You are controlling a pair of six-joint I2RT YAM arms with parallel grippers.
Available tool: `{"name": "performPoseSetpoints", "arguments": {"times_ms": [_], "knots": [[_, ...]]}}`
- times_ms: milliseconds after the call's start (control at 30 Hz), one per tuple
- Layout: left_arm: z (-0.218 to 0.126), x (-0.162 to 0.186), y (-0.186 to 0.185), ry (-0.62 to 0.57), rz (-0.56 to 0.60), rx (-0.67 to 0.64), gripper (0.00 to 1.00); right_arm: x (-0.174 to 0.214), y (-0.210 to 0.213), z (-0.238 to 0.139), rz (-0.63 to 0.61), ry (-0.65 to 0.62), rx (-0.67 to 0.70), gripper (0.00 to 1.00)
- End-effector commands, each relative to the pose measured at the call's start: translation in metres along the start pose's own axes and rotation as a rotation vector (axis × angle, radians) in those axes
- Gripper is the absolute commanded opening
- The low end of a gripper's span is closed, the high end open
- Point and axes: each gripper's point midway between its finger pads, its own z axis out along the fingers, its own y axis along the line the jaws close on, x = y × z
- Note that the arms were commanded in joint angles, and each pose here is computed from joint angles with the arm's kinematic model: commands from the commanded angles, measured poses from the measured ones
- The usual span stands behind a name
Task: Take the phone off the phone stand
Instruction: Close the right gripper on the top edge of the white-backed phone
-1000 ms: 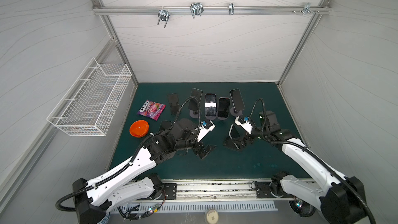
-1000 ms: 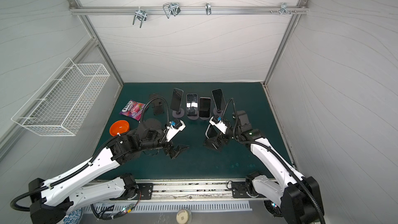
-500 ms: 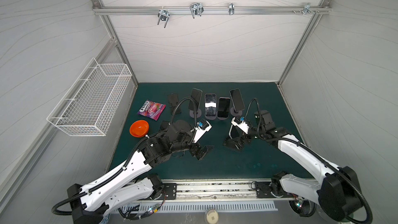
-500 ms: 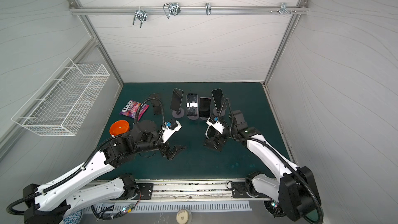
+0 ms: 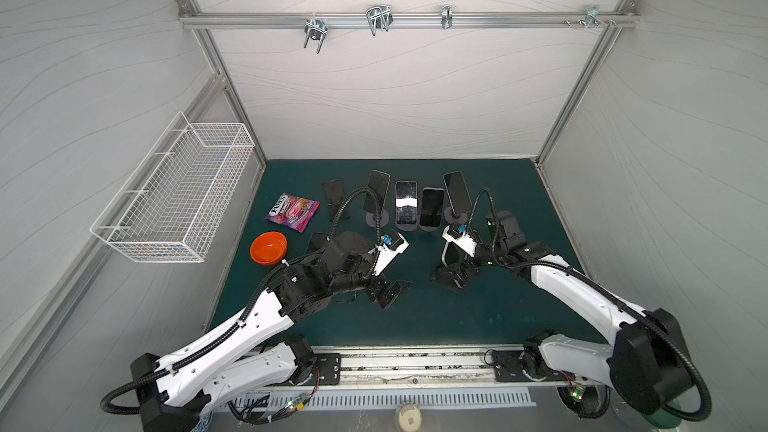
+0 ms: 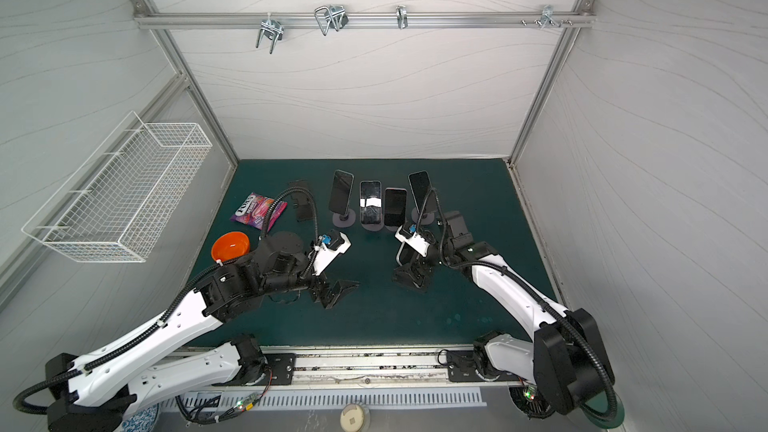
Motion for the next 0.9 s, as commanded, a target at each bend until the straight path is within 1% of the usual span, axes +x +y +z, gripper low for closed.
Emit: {"name": "performPoseSetpoints", "arguments": {"times_ms": [0, 267, 633, 867], "knots": [[-0.0075, -0.018, -0.0011, -0.04, 0.02, -0.004, 0.99, -0.0125, -0.0005, 0.0003, -0.067, -0.026, -0.008, 0.97], [-0.0071, -0.016, -0.0012, -0.042, 0.01, -0.004, 0.99, -0.0121, 0.0034, -0.0021, -0.075, -0.033, -0.011, 0.92], [-0.0076, -0.0144, -0.0004, -0.047, 0.0, -0.009, 0.99, -0.0144, 0.0067, -0.0061, -0.08, -0.036, -0.016, 0.78], [-0.0107, -0.012, 0.0022, -0.061, -0.027, -0.026, 0.99, -0.0152, 0.0092, -0.0083, -0.08, -0.036, -0.023, 0.73]]}}
